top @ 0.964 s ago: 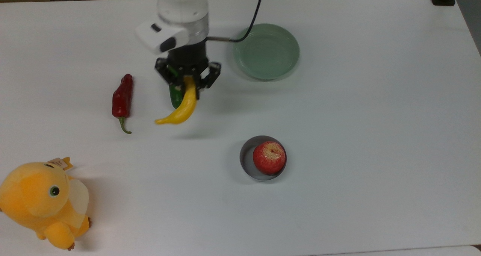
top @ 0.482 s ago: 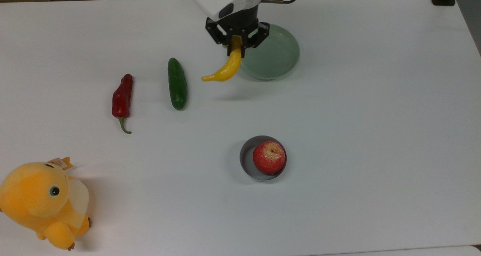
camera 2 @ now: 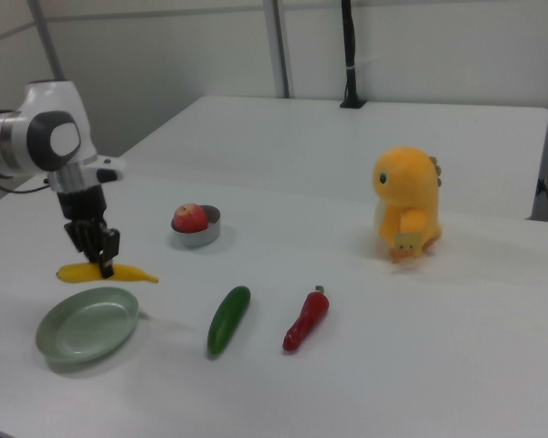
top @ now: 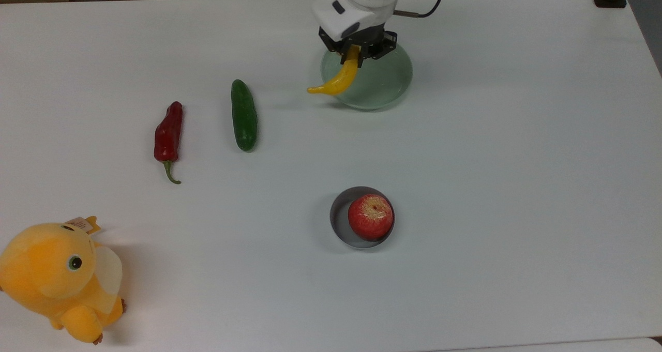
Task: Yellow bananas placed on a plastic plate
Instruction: 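Carry the banana over the pale green plate and lower it, then open the gripper to release the banana onto the plate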
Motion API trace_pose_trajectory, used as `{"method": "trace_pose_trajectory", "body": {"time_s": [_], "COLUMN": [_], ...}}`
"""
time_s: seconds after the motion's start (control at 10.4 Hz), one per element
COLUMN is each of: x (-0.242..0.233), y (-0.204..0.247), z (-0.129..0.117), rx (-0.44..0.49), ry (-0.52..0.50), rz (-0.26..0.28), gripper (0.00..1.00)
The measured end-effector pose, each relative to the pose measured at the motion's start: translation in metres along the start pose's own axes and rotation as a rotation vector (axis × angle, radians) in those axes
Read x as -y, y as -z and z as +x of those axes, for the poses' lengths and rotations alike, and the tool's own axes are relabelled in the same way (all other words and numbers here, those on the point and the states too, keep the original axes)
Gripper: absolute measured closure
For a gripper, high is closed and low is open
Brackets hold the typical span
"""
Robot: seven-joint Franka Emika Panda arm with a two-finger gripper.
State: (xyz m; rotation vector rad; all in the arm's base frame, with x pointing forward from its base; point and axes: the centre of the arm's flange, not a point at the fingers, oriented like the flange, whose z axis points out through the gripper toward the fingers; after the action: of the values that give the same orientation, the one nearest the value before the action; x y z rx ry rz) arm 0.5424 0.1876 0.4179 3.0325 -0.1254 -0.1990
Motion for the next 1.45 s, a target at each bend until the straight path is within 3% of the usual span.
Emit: {"method": "trace_pose_trajectory", "body": {"time_s": [0.29,0.58,0.77,0.87,0.96,1.25,1.45], "x": [0.035,0.052,0.053,0.052,0.052,0.049,0.040], "y": [-0.033,-0.052,-0.058,-0.058,-0.058,-0.056,-0.043], "z": [-0.028,-0.033,-0.031,-0.031,-0.030,-0.028,-0.019], "rx": [0.049,0.044,0.054,0.054,0.054,0.049,0.027], "ry": [0.020,0.008,0.005,0.002,0.000,-0.008,-0.032], "rz": [-0.032,-0.025,-0.026,-0.026,-0.026,-0.022,-0.008], "gripper": [0.70,0.70,0.65,0.58,0.39,0.00,0.00]}}
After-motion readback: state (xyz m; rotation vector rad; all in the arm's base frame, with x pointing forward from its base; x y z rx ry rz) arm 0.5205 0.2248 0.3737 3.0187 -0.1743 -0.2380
